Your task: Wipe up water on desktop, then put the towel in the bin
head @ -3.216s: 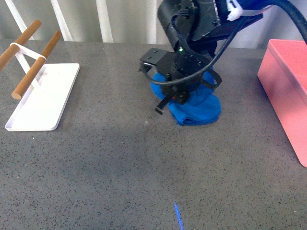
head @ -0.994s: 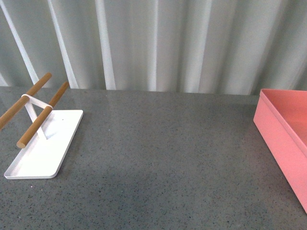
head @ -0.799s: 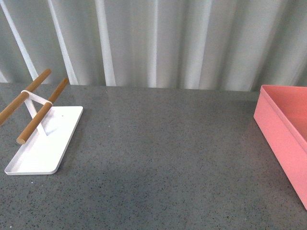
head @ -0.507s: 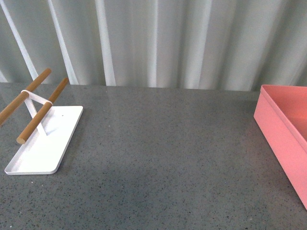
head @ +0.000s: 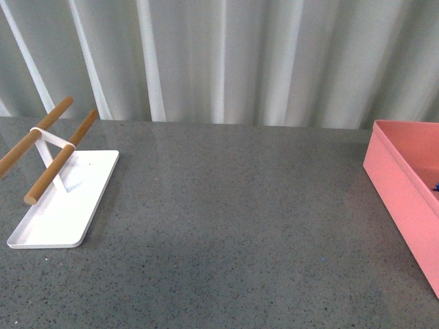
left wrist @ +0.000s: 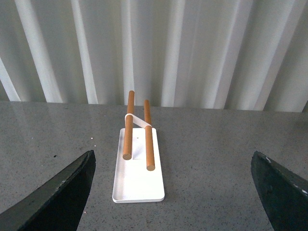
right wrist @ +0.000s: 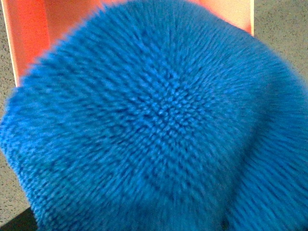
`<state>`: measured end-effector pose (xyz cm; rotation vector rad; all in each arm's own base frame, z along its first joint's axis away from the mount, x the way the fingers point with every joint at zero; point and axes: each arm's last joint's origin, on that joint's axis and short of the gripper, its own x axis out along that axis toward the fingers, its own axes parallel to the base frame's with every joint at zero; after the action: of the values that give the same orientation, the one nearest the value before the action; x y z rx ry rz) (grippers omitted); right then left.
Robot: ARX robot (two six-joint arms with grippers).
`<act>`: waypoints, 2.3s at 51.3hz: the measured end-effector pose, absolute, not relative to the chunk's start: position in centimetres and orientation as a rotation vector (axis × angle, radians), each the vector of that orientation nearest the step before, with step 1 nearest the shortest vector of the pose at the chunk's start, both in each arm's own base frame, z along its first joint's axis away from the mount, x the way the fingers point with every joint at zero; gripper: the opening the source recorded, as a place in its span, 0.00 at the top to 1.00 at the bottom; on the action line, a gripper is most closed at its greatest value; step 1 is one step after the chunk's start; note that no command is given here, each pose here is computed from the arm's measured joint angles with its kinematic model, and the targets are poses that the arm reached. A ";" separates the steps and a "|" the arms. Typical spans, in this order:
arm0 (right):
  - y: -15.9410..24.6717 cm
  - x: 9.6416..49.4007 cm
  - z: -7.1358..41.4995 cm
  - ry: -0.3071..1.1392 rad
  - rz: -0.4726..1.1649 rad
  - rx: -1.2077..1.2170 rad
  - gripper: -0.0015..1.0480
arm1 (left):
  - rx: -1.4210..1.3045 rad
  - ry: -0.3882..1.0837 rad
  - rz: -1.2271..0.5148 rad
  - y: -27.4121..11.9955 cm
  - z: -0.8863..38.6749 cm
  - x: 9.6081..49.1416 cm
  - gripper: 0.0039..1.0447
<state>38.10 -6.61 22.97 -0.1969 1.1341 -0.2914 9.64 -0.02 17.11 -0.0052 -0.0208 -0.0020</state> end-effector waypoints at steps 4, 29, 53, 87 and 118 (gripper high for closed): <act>-6.6 38.1 23.0 1.134 -0.292 -0.196 0.05 | -0.005 -0.020 -0.002 0.0 17.1 9.6 0.06; -6.6 38.1 23.0 1.133 -0.293 -0.195 0.07 | -0.005 -0.020 -0.002 0.0 17.1 9.6 0.06; -2.2 26.2 19.6 -0.003 0.008 -0.025 0.91 | -0.005 -0.022 -0.002 0.0 17.1 9.6 0.06; 0.0 17.2 16.6 -0.001 0.006 -0.021 0.97 | -0.005 -0.022 -0.002 0.0 17.1 9.6 0.06; 0.0 13.4 17.3 -0.020 0.001 -0.017 0.97 | -0.005 -0.022 -0.002 0.0 17.1 9.6 0.06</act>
<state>13.41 -0.03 17.26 -0.0170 -0.0197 0.0014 9.64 -0.02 17.11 -0.0048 -0.0215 -0.0020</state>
